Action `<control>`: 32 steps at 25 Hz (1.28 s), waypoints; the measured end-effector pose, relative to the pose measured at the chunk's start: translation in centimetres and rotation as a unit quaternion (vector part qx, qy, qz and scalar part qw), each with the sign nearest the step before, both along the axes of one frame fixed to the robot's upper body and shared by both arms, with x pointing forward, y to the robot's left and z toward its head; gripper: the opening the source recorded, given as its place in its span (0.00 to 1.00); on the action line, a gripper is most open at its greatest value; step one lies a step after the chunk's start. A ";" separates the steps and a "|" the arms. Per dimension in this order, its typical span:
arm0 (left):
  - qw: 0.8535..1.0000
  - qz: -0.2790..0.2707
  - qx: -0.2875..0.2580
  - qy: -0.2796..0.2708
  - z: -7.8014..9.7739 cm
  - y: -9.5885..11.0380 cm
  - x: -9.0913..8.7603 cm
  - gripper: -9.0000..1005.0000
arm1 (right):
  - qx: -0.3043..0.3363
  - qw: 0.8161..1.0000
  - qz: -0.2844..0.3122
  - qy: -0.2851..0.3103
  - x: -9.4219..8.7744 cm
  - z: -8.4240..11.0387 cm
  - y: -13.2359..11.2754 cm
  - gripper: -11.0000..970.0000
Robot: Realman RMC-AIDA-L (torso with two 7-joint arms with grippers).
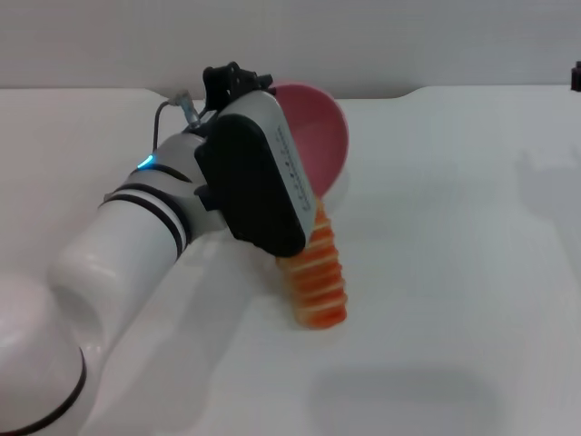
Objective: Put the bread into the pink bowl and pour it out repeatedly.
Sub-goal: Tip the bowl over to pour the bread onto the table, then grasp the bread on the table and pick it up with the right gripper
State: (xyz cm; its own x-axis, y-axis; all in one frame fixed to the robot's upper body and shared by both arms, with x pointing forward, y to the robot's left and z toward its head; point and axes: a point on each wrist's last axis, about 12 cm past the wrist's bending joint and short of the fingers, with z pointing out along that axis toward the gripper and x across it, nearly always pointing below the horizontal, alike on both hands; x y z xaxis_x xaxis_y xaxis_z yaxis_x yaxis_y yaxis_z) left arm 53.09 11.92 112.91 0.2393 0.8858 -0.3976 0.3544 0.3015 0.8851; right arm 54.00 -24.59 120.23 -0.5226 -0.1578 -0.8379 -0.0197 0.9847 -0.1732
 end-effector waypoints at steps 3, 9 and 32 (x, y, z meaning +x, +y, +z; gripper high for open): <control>1.000 0.009 -0.009 0.001 0.1 0.2 0.3 0.05 | -0.004 1.000 0.007 0.006 0.2 -0.4 0.4 0.76; 0.999 0.041 -0.027 -0.013 0.5 0.7 1.5 0.05 | -0.007 1.000 0.020 0.010 0.3 -0.6 1.1 0.76; 0.901 0.212 -0.352 0.141 5.5 4.3 4.4 0.05 | -0.037 0.988 0.128 0.083 -0.1 -3.5 7.1 0.73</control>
State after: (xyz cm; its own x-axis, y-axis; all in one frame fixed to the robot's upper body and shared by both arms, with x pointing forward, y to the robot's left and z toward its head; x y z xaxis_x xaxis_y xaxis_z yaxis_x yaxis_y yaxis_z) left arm 57.49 16.23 118.39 -0.2585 0.3781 -0.8889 0.2562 0.9141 0.3143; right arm 53.88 -17.53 116.74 -0.5872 -0.3603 -0.7248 -0.3013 0.9284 -0.2174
